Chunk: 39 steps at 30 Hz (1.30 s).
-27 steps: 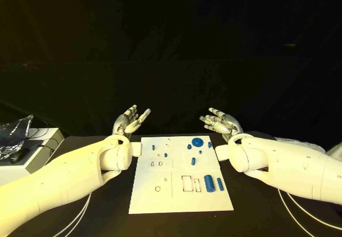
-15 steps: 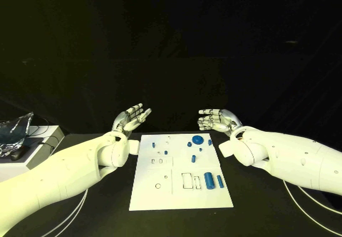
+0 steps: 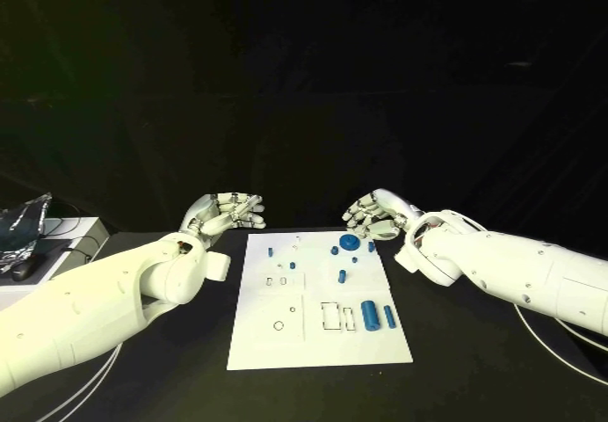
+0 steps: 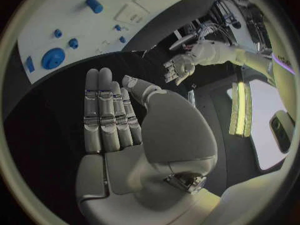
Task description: Assemble the parts on the task board
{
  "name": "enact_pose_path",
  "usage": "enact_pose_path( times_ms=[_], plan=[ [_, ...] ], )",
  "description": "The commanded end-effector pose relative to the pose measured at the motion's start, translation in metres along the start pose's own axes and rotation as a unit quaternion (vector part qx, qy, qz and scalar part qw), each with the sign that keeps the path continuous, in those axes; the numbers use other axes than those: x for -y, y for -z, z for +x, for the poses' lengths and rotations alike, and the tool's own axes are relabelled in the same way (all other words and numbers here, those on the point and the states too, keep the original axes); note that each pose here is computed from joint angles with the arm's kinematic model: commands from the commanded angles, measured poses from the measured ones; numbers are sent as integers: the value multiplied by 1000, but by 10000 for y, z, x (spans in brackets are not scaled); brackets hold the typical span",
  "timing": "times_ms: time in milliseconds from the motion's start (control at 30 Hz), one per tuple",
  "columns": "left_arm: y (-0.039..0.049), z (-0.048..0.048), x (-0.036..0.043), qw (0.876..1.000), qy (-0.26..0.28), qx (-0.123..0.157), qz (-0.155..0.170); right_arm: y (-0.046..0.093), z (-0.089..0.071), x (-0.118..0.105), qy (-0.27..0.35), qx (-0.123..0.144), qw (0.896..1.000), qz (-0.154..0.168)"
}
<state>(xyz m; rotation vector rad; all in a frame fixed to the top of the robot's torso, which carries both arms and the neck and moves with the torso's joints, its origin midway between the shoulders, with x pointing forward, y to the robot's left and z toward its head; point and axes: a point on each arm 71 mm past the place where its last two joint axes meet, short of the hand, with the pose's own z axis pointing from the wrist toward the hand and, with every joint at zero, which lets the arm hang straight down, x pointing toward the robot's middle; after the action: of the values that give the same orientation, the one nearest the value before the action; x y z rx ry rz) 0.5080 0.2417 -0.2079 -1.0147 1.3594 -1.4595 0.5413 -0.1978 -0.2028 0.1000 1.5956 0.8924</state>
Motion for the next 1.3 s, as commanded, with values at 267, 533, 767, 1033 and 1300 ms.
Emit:
enact_pose_path(
  times_ms=[267, 533, 767, 1033, 1300],
  plan=[
    [134, 67, 299, 998, -8, -55, 39, -118, -81, -99, 242, -41, 969, -11],
    [184, 93, 469, 997, -4, -61, 53, -220, -101, -218, 292, -39, 956, -7],
    [199, 103, 559, 996, -3, -62, 62, -278, -84, -220, 312, -55, 949, 10],
    [192, 101, 589, 996, -3, -59, 66, -310, -66, -201, 321, -63, 945, 22],
    [190, 110, 601, 996, -3, -61, 67, -338, -54, -169, 331, -69, 941, 29]
  ],
)
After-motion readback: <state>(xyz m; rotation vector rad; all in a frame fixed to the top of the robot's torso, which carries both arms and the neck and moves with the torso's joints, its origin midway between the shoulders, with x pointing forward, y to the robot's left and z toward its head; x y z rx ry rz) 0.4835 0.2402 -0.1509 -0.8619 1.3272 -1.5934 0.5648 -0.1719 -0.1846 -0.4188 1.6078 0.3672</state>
